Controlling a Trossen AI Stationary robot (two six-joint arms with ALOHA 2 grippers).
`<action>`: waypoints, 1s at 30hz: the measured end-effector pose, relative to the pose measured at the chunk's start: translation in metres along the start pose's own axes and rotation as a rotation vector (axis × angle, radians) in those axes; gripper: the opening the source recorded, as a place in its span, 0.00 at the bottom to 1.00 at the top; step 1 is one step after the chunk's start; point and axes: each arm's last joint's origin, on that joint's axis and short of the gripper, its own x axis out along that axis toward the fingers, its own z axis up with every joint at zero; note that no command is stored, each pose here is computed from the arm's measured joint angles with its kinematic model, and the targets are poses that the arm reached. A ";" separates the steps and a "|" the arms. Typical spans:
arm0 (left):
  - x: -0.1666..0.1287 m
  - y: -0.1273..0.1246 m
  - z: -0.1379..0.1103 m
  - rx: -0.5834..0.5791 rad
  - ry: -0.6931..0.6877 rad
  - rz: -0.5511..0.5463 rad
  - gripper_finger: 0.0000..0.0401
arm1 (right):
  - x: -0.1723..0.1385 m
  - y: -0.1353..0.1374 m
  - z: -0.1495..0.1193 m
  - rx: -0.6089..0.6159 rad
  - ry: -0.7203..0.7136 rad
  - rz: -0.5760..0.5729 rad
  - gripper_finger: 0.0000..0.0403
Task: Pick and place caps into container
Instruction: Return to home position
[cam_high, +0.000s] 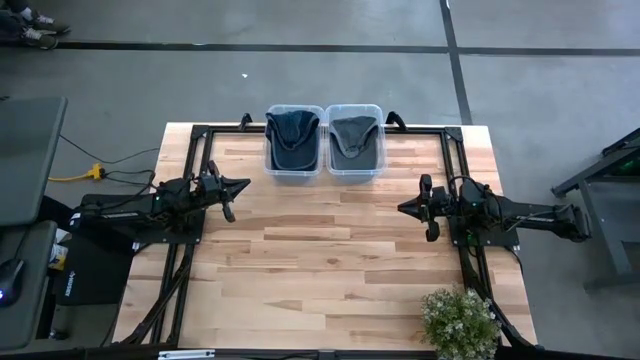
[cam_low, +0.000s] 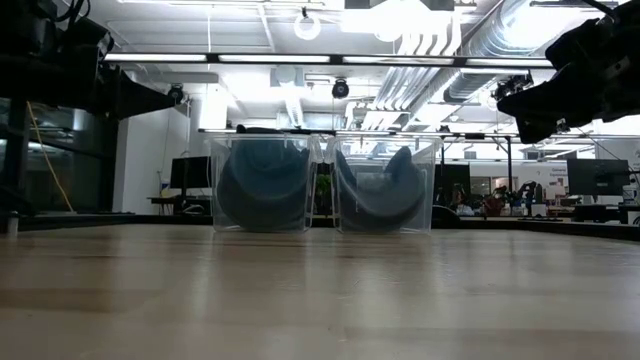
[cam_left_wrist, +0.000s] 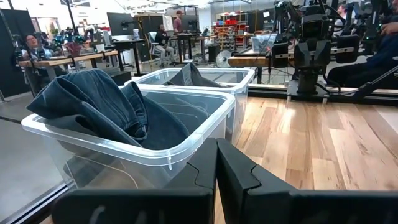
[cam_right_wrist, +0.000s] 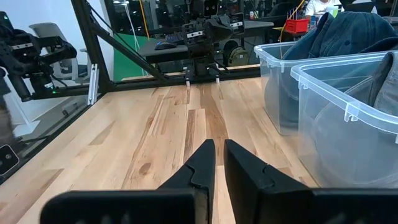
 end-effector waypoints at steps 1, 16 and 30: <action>0.000 0.000 0.000 0.000 0.000 0.000 0.00 | 0.000 0.000 0.000 0.000 0.000 0.000 0.07; 0.000 0.000 0.000 -0.001 0.001 0.000 0.00 | 0.000 0.000 0.000 0.000 0.000 0.000 0.08; 0.000 0.000 0.000 -0.001 0.001 0.000 0.00 | 0.000 0.000 0.000 0.000 0.000 0.000 0.09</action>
